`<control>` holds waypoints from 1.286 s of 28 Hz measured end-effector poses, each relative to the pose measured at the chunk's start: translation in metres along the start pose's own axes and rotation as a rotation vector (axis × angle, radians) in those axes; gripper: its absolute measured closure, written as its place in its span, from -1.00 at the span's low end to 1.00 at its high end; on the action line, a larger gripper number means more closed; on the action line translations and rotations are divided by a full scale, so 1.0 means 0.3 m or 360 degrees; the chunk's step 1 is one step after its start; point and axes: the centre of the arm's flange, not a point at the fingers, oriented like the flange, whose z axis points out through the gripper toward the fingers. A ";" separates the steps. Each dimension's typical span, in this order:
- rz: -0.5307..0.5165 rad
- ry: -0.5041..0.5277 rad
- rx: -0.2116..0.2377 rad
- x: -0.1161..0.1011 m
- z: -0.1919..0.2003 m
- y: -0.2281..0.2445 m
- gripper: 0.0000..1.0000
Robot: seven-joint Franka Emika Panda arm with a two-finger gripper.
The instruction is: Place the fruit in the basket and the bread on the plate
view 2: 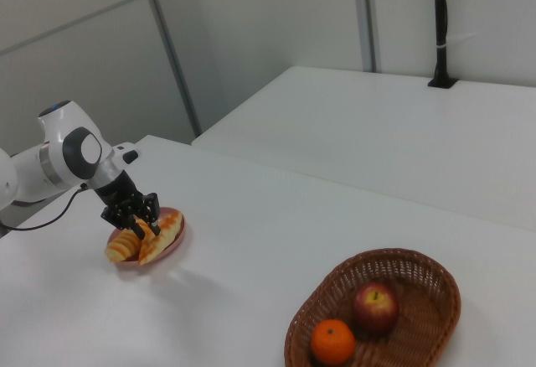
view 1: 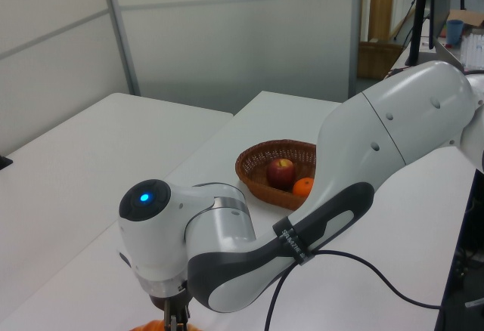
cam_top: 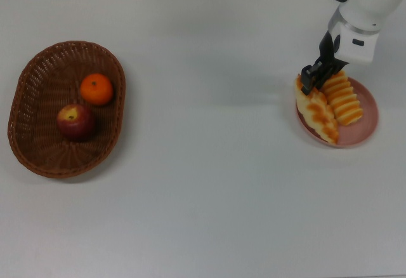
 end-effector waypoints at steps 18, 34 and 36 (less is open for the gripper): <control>0.0497 -0.0094 0.0093 -0.119 -0.313 0.346 -1.00; 0.1205 -0.0223 0.0081 -0.552 -0.564 1.016 -1.00; 0.1301 -0.0231 0.0082 -0.616 -0.555 1.115 -1.00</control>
